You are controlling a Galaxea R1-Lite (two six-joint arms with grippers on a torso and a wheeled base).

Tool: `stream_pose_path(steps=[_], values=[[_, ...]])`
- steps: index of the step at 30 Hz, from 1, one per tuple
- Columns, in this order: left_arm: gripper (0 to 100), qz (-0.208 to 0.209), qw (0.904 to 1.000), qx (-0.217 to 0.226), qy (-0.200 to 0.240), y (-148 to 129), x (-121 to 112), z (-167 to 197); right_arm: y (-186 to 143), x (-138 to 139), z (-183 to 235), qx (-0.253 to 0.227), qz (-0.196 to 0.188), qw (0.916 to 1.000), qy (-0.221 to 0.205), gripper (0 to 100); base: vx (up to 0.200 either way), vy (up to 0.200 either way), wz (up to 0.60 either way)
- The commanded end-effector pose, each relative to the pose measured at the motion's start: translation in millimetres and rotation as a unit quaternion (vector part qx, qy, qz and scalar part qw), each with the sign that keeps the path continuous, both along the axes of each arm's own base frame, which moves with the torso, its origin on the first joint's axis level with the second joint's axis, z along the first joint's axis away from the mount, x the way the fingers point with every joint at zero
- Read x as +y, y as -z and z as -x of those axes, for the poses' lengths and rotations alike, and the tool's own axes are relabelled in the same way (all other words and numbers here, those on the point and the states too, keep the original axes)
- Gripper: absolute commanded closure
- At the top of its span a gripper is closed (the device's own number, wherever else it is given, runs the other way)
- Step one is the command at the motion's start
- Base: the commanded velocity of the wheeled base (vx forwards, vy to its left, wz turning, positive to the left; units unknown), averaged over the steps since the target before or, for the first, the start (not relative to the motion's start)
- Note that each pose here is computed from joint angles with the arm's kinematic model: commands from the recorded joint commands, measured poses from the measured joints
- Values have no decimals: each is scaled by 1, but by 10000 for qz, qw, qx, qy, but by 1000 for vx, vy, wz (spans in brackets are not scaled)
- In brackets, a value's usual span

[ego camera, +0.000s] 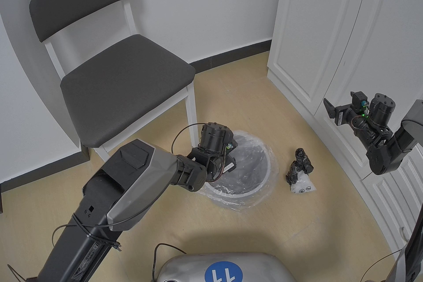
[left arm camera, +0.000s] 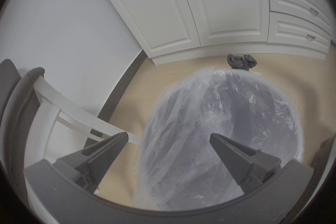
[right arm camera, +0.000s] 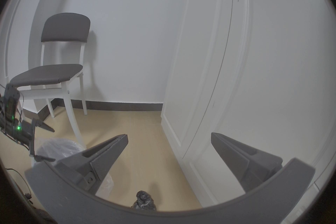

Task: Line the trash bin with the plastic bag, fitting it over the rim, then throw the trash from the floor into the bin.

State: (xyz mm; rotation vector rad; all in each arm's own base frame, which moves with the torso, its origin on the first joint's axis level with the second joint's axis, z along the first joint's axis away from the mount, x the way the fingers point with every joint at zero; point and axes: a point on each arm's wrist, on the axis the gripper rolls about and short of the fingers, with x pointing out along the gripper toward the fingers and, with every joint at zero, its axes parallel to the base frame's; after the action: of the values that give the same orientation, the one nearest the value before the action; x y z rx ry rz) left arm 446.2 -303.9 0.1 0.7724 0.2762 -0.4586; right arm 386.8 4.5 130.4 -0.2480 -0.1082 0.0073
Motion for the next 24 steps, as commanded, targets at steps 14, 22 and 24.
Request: stream_pose_path(steps=[14, 22, 24], values=[[100, 453, 9986, -158, -200, 10, 0, -17, -4, -6, -1, -75, 2, 10000, 65, 0, 0, 0, 0], [100, 884, 9952, -313, -293, 1, 0, -19, -2, -7, -4, -75, 2, 9999, 80, 0, 0, 0, 0], [100, 1095, 9928, -377, -319, -3, -1, -19, -1, -7, -5, -75, 2, 9999, 80, 0, 0, 0, 0]])
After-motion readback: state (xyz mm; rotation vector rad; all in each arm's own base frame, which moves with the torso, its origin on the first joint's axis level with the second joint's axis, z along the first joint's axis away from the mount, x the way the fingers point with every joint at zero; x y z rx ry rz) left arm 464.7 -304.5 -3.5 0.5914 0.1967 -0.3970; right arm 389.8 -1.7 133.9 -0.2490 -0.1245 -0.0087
